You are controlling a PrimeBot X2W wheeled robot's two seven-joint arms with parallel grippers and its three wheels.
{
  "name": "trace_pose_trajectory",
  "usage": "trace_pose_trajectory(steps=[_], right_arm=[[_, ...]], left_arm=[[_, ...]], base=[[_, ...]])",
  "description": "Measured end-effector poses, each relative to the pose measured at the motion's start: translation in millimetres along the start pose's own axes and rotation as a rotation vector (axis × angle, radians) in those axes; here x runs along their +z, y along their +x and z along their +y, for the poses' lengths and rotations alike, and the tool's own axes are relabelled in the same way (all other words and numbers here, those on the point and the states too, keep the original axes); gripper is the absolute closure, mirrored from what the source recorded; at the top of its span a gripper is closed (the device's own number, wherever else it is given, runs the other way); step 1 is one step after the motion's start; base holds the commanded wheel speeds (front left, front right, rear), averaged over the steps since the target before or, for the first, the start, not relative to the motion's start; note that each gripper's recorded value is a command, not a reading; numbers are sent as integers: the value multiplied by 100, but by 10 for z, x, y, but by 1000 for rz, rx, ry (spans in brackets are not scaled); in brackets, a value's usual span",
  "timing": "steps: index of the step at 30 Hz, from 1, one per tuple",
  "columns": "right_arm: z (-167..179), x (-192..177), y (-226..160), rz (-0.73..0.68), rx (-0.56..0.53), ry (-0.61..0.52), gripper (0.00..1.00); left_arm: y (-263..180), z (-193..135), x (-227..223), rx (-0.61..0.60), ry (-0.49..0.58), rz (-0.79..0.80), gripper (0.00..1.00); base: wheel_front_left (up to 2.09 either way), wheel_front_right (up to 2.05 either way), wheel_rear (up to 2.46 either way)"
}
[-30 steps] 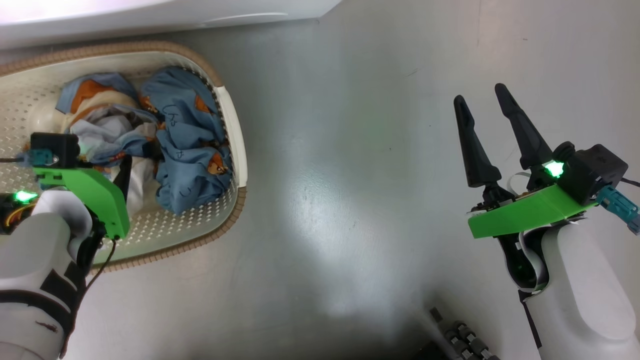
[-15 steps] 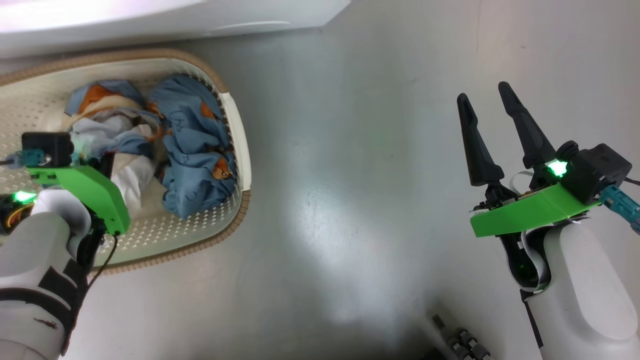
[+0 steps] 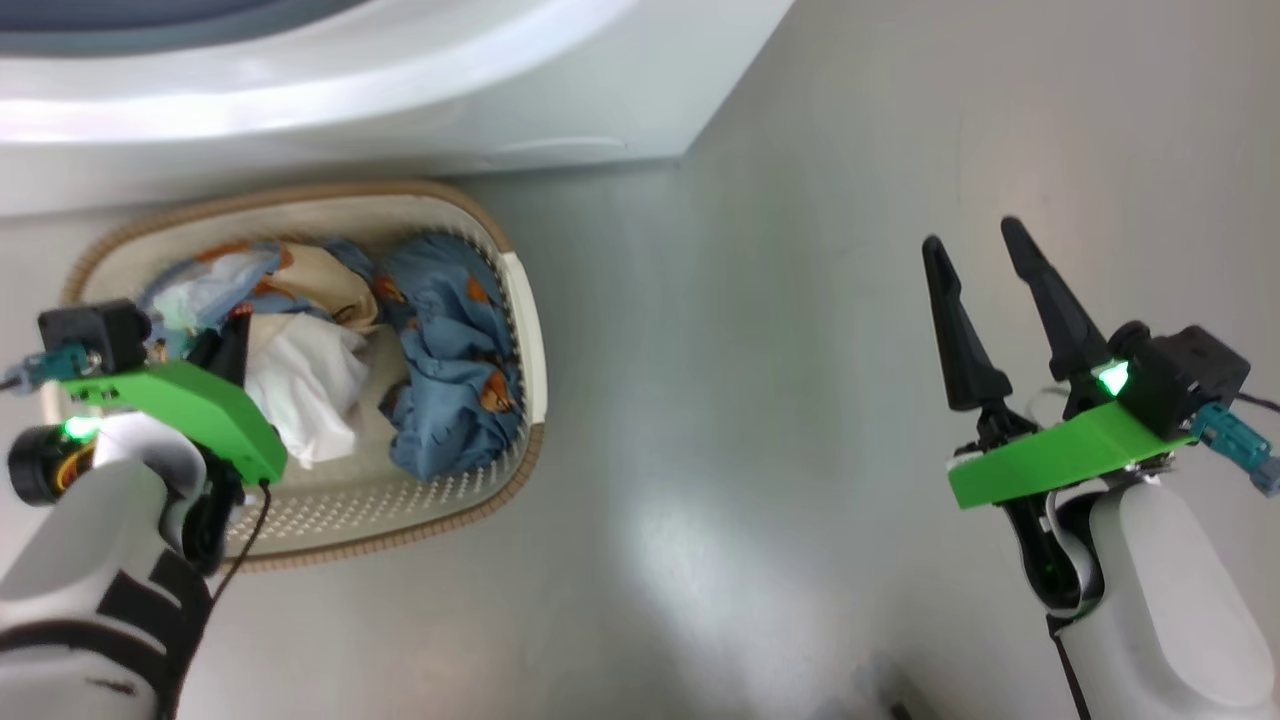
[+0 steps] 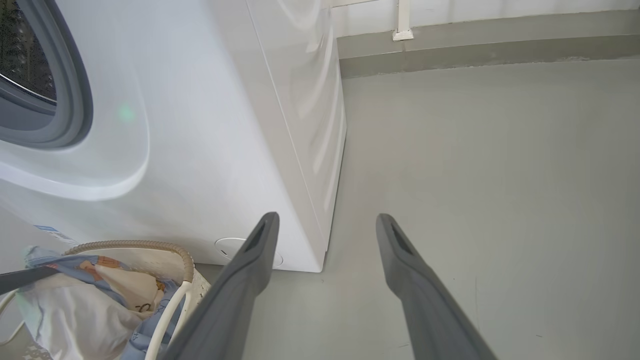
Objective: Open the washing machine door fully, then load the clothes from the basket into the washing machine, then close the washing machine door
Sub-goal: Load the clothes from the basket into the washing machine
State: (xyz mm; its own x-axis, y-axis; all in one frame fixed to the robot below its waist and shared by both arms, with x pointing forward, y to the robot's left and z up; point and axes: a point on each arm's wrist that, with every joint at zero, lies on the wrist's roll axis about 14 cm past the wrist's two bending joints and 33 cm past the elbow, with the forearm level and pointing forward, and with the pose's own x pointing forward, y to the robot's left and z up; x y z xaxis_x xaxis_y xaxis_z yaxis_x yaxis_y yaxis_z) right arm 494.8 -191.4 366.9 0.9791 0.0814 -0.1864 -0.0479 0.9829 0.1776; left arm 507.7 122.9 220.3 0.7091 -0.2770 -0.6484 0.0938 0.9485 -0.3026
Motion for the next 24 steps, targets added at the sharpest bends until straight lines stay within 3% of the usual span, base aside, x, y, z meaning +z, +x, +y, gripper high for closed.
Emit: trace_pose_trajectory(steps=[24], right_arm=[[-36, 579, -728, -94, -41, 1, 0]], left_arm=[[-1304, -187, 904, 23, 70, -437, 100]], base=[[0, 0, 0]])
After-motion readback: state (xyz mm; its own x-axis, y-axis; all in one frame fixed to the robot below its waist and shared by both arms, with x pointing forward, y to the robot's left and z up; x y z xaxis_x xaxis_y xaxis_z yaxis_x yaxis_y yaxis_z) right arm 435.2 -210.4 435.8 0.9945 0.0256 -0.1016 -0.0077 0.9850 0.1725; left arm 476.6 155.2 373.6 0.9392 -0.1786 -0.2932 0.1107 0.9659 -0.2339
